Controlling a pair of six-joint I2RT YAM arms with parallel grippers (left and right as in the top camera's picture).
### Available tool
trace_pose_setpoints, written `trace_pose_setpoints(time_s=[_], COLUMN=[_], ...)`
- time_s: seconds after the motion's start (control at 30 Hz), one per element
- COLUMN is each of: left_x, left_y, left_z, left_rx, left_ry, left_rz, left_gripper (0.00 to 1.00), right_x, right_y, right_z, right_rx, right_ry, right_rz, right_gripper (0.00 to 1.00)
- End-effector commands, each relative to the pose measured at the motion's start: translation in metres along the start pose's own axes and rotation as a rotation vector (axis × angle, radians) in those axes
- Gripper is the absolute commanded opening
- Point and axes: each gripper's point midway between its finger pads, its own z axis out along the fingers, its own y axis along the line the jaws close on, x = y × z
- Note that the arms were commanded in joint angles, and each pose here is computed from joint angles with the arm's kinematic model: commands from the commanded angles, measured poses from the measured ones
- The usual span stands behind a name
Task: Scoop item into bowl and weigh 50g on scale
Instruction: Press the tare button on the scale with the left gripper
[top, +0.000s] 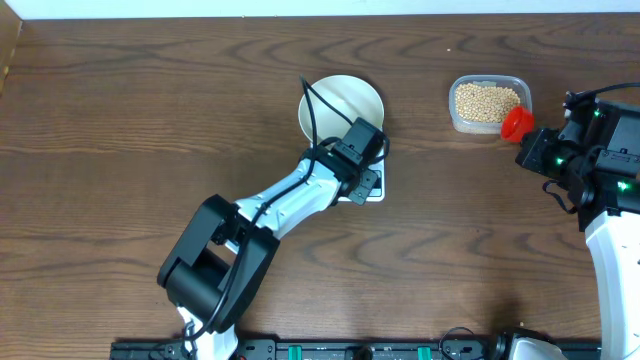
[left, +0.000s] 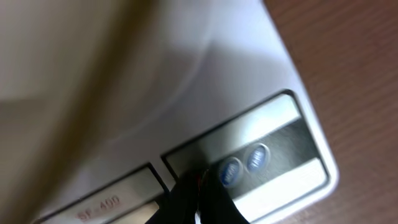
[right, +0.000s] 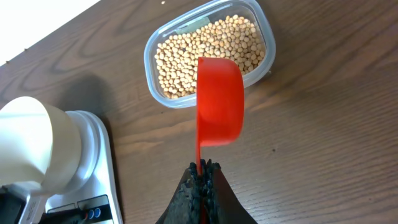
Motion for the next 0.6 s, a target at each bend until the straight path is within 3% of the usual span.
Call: trace_pose_setpoints(time_s=[0.0,0.57], left_x=[0.0031,0.0096], left_y=[0.0056,0.0023], left_z=[0.0110,0.0122], left_rx=[-0.017,-0.009], left_ry=[0.012,0.034], left_rz=[0.008,0.016], left_gripper=[0.07,0.07], right_x=[-0.0048,0.0003], right_y=[-0.0003,-0.0017], right_z=[-0.0037,-0.0037], right_rx=[0.007,0.012], right_ry=[-0.015,0.006], right_rz=[-0.003,0.002], right_gripper=[0.01,0.01])
